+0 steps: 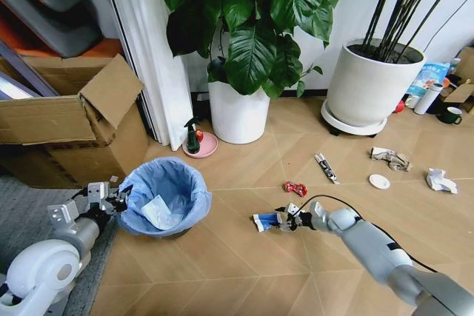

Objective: Pick up the trash bin and place the garbage on the floor into it.

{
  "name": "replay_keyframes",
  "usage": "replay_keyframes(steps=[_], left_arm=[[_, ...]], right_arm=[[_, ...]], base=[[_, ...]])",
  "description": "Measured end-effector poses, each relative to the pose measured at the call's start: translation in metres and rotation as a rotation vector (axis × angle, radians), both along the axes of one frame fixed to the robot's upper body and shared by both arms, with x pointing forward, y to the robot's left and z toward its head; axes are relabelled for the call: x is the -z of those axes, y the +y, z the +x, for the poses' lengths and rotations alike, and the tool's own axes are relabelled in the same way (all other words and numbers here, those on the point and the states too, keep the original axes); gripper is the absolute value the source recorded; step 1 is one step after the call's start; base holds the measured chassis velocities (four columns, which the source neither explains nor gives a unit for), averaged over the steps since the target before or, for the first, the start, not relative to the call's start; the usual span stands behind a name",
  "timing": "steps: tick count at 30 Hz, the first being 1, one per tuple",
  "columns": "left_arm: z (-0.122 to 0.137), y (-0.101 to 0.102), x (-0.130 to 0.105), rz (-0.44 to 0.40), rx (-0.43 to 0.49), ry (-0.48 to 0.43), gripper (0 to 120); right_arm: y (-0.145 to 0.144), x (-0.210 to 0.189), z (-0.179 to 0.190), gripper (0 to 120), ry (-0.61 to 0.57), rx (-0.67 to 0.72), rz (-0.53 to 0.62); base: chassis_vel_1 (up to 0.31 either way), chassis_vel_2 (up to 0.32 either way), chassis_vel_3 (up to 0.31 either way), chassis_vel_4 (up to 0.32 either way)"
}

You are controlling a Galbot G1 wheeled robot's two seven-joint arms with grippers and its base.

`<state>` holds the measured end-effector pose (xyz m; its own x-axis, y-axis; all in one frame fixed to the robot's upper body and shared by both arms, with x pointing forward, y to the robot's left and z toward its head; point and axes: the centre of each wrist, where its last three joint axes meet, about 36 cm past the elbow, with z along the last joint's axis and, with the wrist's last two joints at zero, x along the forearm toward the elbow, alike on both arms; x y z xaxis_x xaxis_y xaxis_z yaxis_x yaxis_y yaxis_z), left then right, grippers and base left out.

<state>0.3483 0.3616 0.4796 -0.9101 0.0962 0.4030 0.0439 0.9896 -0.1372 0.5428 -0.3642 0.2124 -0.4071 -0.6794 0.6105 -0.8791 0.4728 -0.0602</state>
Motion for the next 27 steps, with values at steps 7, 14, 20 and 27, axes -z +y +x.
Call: replay_keyframes(steps=[7, 14, 20, 27], left_arm=[[0.0, 0.0, 0.0, 0.0, -0.001, 0.002, 1], [-0.001, 0.001, 0.001, -0.002, -0.005, 0.002, 1], [-0.001, 0.001, 0.001, -0.002, -0.006, 0.002, 1], [-0.002, -0.001, 0.011, 0.006, 0.0, 0.03, 1]], right_arm=[[0.0, 0.001, -0.002, 18, 0.011, 0.001, 0.003], [-0.001, 0.002, -0.002, 0, 0.026, -0.006, 0.005], [-0.005, 0.0, -0.003, 0, 0.039, -0.004, 0.019], [-0.016, -0.034, -0.003, 0, -0.036, 0.027, 0.128]], base=[[0.0, 0.0, 0.0, 0.0], [0.0, 0.0, 0.0, 0.0], [0.0, 0.0, 0.0, 0.0], [0.0, 0.0, 0.0, 0.0]])
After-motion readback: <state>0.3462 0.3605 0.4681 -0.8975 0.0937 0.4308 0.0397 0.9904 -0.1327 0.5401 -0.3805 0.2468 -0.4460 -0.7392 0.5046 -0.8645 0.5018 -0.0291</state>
